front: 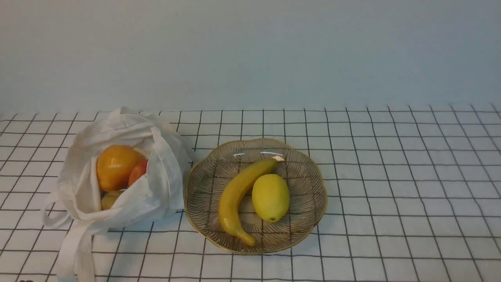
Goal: Take the fruit out of the bag on the white checkered tablecloth and place them on the plate.
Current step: 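Reach into the bag and grasp a fruit with the left gripper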
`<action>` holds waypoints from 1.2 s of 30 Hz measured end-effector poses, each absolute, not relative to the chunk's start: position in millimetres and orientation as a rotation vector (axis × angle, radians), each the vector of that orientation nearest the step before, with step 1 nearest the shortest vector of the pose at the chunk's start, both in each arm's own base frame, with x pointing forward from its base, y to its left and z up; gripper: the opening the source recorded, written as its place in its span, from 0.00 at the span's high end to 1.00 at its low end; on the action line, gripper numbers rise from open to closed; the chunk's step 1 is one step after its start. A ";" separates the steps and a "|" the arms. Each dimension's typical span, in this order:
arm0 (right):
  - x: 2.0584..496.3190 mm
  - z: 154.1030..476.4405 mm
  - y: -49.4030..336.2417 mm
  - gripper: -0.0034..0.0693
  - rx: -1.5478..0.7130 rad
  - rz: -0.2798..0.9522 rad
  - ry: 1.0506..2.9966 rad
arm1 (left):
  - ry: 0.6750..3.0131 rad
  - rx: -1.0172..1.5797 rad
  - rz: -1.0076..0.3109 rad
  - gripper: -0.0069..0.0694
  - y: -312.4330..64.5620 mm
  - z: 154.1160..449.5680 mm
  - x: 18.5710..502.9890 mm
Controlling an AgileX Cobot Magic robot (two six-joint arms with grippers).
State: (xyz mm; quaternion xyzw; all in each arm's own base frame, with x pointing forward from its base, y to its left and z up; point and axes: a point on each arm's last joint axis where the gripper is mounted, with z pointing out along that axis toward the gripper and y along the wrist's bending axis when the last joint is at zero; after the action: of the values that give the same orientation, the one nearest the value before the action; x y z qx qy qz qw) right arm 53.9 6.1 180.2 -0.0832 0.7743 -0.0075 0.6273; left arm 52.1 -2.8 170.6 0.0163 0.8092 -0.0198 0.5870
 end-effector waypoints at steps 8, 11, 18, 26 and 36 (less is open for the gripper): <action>53.9 180.2 6.1 0.97 -0.191 -0.017 1.775 | 1.886 0.038 -0.046 0.92 -2.8 170.6 52.1; 53.9 180.2 6.1 0.97 -0.191 -0.017 1.775 | 1.886 0.038 -0.046 0.92 -2.8 170.6 52.1; 53.9 180.2 6.1 0.97 -0.191 -0.017 1.775 | 1.886 0.038 -0.046 0.92 -2.8 170.6 52.1; 53.9 180.2 6.1 0.97 -0.191 -0.017 1.775 | 1.878 0.037 -0.047 0.92 -2.8 171.1 52.4; 53.9 180.2 6.1 0.97 -0.191 -0.017 1.775 | 1.618 -0.277 -0.398 0.92 -6.3 192.8 56.4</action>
State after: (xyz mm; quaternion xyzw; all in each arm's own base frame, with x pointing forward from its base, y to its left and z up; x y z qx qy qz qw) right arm 53.9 6.1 180.2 -0.0832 0.7743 -0.0075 0.6273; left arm 56.4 -6.3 192.8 -0.1227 0.7160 -0.1763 0.6642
